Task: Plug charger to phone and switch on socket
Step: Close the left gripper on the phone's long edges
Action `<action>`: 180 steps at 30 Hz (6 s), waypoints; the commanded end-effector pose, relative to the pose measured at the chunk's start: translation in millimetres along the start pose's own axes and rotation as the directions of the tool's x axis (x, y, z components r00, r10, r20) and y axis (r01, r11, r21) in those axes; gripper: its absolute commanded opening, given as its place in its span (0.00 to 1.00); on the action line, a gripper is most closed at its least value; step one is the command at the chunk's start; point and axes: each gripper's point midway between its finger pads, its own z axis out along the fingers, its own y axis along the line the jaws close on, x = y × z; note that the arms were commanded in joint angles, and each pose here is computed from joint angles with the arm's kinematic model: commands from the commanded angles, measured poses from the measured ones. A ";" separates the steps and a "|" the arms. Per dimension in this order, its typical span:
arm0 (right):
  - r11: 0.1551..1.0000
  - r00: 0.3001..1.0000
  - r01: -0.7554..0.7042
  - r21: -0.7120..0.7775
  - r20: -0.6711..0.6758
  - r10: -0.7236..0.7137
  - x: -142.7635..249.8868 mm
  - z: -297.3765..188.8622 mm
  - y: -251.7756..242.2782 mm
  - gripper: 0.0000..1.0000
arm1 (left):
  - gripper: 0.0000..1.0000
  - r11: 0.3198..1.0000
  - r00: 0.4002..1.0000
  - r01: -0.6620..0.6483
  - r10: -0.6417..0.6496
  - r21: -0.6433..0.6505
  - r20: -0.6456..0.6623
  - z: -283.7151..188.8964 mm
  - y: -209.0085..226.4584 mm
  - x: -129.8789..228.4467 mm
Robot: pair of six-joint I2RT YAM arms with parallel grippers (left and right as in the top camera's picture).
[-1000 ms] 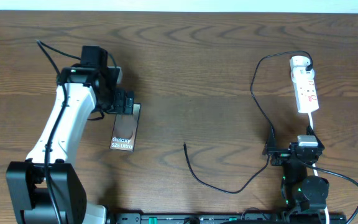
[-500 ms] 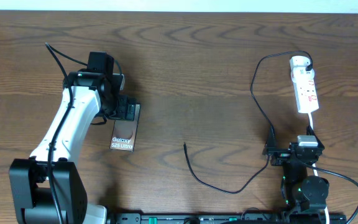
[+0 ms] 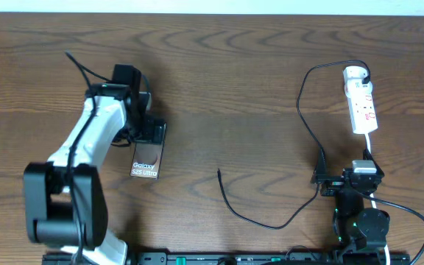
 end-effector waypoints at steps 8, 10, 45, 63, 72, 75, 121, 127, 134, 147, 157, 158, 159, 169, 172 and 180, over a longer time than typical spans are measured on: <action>1.000 1.000 0.008 0.003 0.000 -0.008 0.3 -0.2 -1.0 0.99 | 0.98 0.999 0.998 -0.043 0.042 -0.011 -0.044 19.7 -12.3 2.6; 1.000 1.000 0.008 0.004 0.000 -0.008 0.4 -0.2 -1.1 0.99 | 0.98 0.999 0.998 -0.043 0.042 -0.011 -0.047 19.9 -12.2 3.2; 1.000 1.000 0.008 0.003 0.000 -0.008 0.3 -0.2 -1.0 0.99 | 0.98 0.996 0.996 -0.084 0.084 -0.010 -0.035 47.5 -10.9 15.1; 1.000 1.000 0.008 0.003 0.000 -0.008 0.3 -0.2 -1.0 0.99 | 0.98 0.996 0.996 -0.084 0.084 -0.010 -0.006 54.3 -10.9 12.3; 1.000 1.000 0.008 0.004 0.000 -0.008 0.4 -0.2 -1.1 0.99 | 0.98 0.996 0.996 -0.085 0.085 -0.011 0.002 54.5 -11.0 10.5; 1.000 1.000 0.008 0.003 0.000 -0.008 0.3 -0.2 -1.0 0.99 | 0.98 0.996 0.996 -0.085 0.085 -0.010 -0.014 55.6 -10.7 15.2; 1.000 1.000 0.008 0.004 0.000 -0.008 0.4 -0.2 -1.1 0.99 | 0.98 0.990 0.989 -0.144 0.144 -0.008 -0.035 63.7 -9.9 26.0; 1.000 1.000 0.008 0.004 0.000 -0.008 0.4 -0.2 -1.1 0.99 | 0.98 0.990 0.989 -0.143 0.143 -0.015 -0.043 64.1 -8.4 28.0; 1.000 1.000 0.008 0.004 0.000 -0.008 0.4 -0.2 -1.1 0.99 | 0.98 0.990 0.989 -0.143 0.143 -0.015 -0.048 65.4 -8.3 30.2; 1.000 1.000 0.008 0.004 0.000 -0.008 0.4 -0.2 -1.1 0.99 | 0.98 0.990 0.989 -0.143 0.143 -0.014 -0.050 65.4 -8.4 30.7; 1.000 1.000 0.008 0.004 0.000 -0.008 0.4 -0.2 -1.1 0.99 | 0.98 0.990 0.989 -0.143 0.143 -0.014 -0.048 65.4 -8.4 30.2; 1.000 1.000 0.008 0.004 0.000 -0.008 0.4 -0.2 -1.1 0.99 | 0.98 0.990 0.989 -0.143 0.143 -0.014 -0.047 65.3 -8.4 30.2; 1.000 1.000 0.008 0.004 0.000 -0.008 0.4 -0.2 -1.1 0.99 | 0.98 0.990 0.989 -0.143 0.142 -0.014 -0.047 65.3 -8.3 30.2; 1.000 1.000 0.008 0.003 0.000 -0.008 0.3 -0.2 -1.0 0.99 | 0.95 0.990 0.989 -0.143 0.142 -0.014 -0.047 65.4 -8.3 30.1; 1.000 1.000 0.008 0.003 0.000 -0.008 0.3 -0.2 -1.0 0.99 | 0.95 0.990 0.989 -0.143 0.142 -0.014 -0.047 65.4 -8.3 30.1; 1.000 1.000 0.008 0.004 0.000 -0.008 0.4 -0.2 -1.1 0.99 | 0.91 0.990 0.989 -0.143 0.142 -0.014 -0.048 65.4 -8.3 30.2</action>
